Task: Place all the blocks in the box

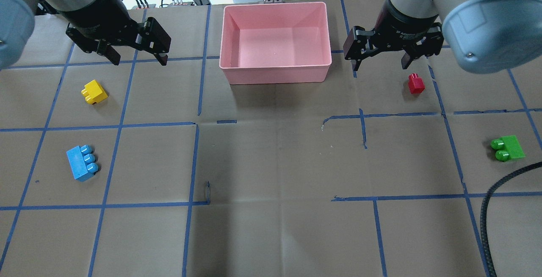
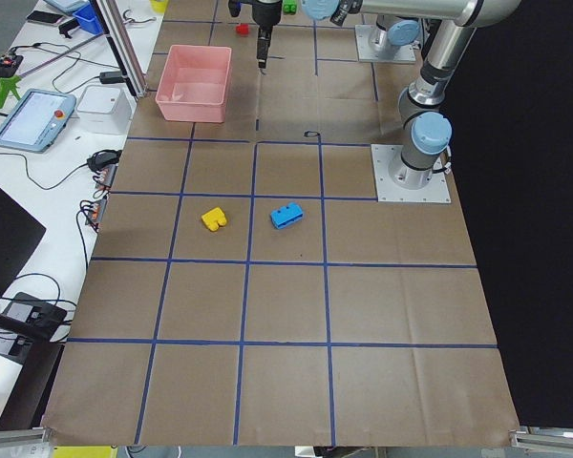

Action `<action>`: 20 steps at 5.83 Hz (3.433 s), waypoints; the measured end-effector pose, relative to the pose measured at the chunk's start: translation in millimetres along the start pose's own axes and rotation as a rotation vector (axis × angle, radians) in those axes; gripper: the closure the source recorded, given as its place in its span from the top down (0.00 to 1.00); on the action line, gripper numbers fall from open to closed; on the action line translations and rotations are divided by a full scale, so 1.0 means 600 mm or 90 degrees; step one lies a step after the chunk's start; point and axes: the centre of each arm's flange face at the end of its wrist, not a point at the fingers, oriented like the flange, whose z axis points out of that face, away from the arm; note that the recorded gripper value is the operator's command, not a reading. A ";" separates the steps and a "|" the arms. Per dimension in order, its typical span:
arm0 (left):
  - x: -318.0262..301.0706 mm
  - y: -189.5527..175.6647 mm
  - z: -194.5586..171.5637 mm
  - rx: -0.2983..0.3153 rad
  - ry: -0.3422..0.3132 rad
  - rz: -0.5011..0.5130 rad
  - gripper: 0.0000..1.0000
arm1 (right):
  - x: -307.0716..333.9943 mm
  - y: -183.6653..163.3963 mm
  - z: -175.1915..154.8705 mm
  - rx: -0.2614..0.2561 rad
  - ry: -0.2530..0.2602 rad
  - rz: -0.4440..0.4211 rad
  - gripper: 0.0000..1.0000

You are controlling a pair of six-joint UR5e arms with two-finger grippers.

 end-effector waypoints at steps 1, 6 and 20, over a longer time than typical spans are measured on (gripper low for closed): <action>0.000 0.000 0.000 0.000 0.000 0.000 0.99 | 0.000 0.000 0.001 0.000 0.000 0.000 1.00; -0.203 -0.012 0.003 -0.004 -0.011 -0.018 0.99 | 0.002 -0.001 0.012 -0.005 0.003 0.000 1.00; -0.549 0.123 0.253 -0.149 -0.041 -0.569 0.99 | 0.615 0.074 0.253 0.011 -0.017 0.047 1.00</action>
